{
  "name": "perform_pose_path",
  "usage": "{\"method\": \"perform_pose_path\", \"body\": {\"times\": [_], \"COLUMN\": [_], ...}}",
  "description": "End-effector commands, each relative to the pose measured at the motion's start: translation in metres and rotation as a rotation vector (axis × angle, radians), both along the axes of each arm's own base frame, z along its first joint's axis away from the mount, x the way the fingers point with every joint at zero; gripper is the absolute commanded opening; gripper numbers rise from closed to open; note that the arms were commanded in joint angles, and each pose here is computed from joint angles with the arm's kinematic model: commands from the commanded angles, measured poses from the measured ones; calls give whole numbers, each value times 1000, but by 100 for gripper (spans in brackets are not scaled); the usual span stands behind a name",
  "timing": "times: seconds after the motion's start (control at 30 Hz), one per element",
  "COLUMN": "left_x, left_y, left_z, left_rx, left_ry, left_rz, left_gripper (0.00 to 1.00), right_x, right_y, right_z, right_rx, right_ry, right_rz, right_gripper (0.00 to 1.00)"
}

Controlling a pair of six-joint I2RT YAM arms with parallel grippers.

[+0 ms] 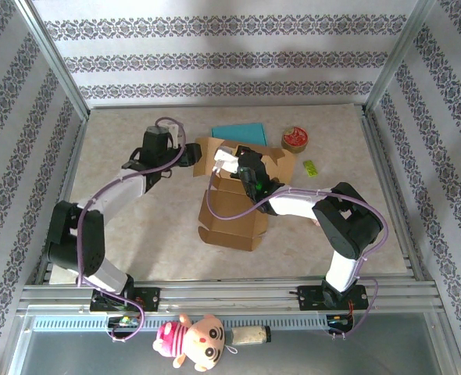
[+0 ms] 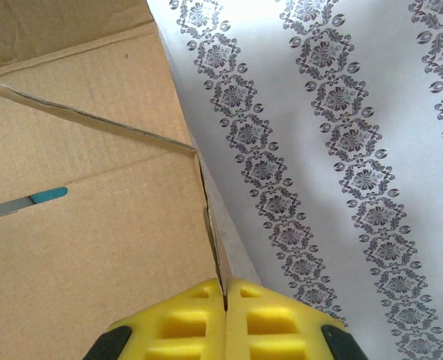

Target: Fold the paper box

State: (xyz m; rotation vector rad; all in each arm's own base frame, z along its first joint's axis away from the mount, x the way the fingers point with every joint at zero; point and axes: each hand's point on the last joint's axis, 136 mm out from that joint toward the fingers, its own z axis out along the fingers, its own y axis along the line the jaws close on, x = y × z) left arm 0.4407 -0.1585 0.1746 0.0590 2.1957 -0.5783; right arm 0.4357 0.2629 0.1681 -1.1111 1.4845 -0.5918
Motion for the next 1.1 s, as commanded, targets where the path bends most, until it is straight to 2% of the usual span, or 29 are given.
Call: {"method": "perform_pose_path", "body": {"times": [0.0, 0.13, 0.2, 0.27, 0.43, 0.5, 0.53, 0.57, 0.6, 0.67, 0.7, 0.77, 0.83, 0.97, 1.07], "left_x": [-13, -8, -4, 4, 19, 23, 26, 27, 29, 31, 30, 28, 27, 26, 25], "left_y": [-9, -24, -27, -26, -23, -23, -23, -24, -24, -28, -31, -35, -37, -39, -43], "left_z": [-35, -45, -58, -68, -73, -70, -68, -67, -65, -59, -57, -54, -53, -54, -51], "left_rx": [107, 72, 97, 125, 201, 218, 230, 240, 252, 269, 280, 307, 357, 417, 438], "left_ry": [85, 81, 103, 116, 31, -10, -31, -49, -73, -120, -153, -223, -301, -390, -452], "left_rz": [-197, -312, -348, -353, -364, -375, -383, -392, -403, -444, -470, -525, -570, -625, -669], "left_gripper": [67, 71, 71, 65, 37, 26, 15, 10, 4, 0, 0, 0, 0, 0, 0], "right_x": [-7, -9, -11, -12, -19, -25, -30, -35, -42, -59, -71, -111, -155, -158, -128], "right_y": [6, 9, 10, 13, 19, 23, 25, 28, 31, 33, 33, 37, 44, 30, 8], "right_z": [8, 10, 8, 7, 4, 2, 1, 0, 0, -1, -1, -3, 16, 69, 98], "right_rx": [33, 36, 36, 35, 30, 31, 31, 28, 15, 20, 53, 128, 337, 640, 862], "right_ry": [-11, -11, -5, -2, 6, 15, 20, 28, 39, 94, 166, 418, 708, 923, 1081], "right_rz": [23, 30, 37, 45, 54, 63, 65, 72, 83, 106, 131, 268, 416, 341, 160], "right_gripper": [5, 5, 5, 5, 8, 16, 18, 23, 31, 53, 65, 79, 89, 98, 98]}}
